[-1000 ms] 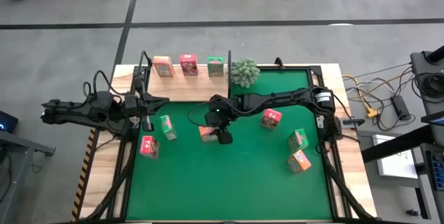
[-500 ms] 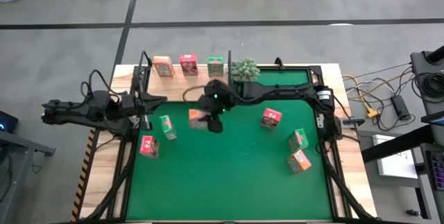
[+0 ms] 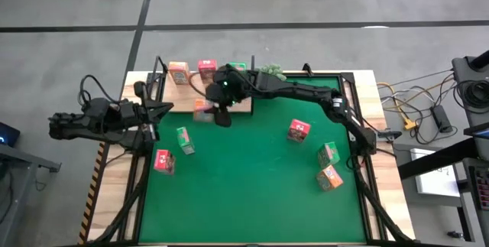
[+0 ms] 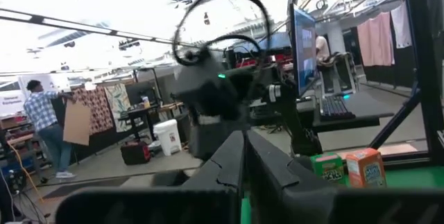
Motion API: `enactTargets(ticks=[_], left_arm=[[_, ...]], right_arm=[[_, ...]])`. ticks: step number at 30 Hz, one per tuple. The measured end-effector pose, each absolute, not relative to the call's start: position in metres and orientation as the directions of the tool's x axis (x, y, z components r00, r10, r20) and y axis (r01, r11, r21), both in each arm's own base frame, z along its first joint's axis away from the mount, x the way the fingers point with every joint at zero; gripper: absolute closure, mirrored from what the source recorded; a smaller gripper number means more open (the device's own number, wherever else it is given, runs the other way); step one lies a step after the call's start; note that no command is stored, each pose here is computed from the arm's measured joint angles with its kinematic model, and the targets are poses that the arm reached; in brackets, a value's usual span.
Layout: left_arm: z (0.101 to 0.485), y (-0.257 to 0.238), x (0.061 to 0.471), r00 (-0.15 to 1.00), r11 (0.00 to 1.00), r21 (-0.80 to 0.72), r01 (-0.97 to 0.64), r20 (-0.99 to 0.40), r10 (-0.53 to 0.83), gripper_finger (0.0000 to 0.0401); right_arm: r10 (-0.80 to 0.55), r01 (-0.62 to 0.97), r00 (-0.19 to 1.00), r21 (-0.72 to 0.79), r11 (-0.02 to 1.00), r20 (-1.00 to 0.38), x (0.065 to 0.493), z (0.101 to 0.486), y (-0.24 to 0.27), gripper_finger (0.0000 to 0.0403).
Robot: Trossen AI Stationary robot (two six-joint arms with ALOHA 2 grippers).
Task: Stack cereal on shelf
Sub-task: Put the left orange cereal box on the shelf aligned with the other orange cereal box
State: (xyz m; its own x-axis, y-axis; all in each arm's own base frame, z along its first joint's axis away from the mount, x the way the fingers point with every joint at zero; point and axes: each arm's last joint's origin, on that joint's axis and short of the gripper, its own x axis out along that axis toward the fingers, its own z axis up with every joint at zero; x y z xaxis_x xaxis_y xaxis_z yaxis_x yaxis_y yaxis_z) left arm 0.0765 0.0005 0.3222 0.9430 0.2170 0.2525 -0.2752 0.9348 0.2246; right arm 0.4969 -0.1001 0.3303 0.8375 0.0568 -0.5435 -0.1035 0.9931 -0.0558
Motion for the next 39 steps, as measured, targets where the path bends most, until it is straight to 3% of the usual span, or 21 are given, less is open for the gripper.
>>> enactTargets(ticks=[11,19,28,39], left_arm=[[0.321,0.001,0.074,0.944,0.936,0.224,-0.272,0.248,0.215,0.04],[0.32,0.001,0.075,0.945,0.935,0.226,-0.271,0.245,0.215,0.04],[0.32,0.001,0.075,0.946,0.935,0.228,-0.272,0.245,0.215,0.04],[0.32,0.001,0.075,0.945,0.935,0.228,-0.272,0.245,0.215,0.04]], right_arm=[[-0.014,-0.041,0.879,-0.105,0.994,-0.477,0.51,0.31,-0.142,0.0236],[-0.046,-0.003,0.868,-0.097,0.995,-0.495,0.523,0.271,-0.166,0.0236],[-0.056,-0.001,0.862,-0.112,0.994,-0.503,0.526,0.256,-0.176,0.0235],[-0.054,0.002,0.853,-0.1,0.995,-0.518,0.529,0.244,-0.179,0.0164]])
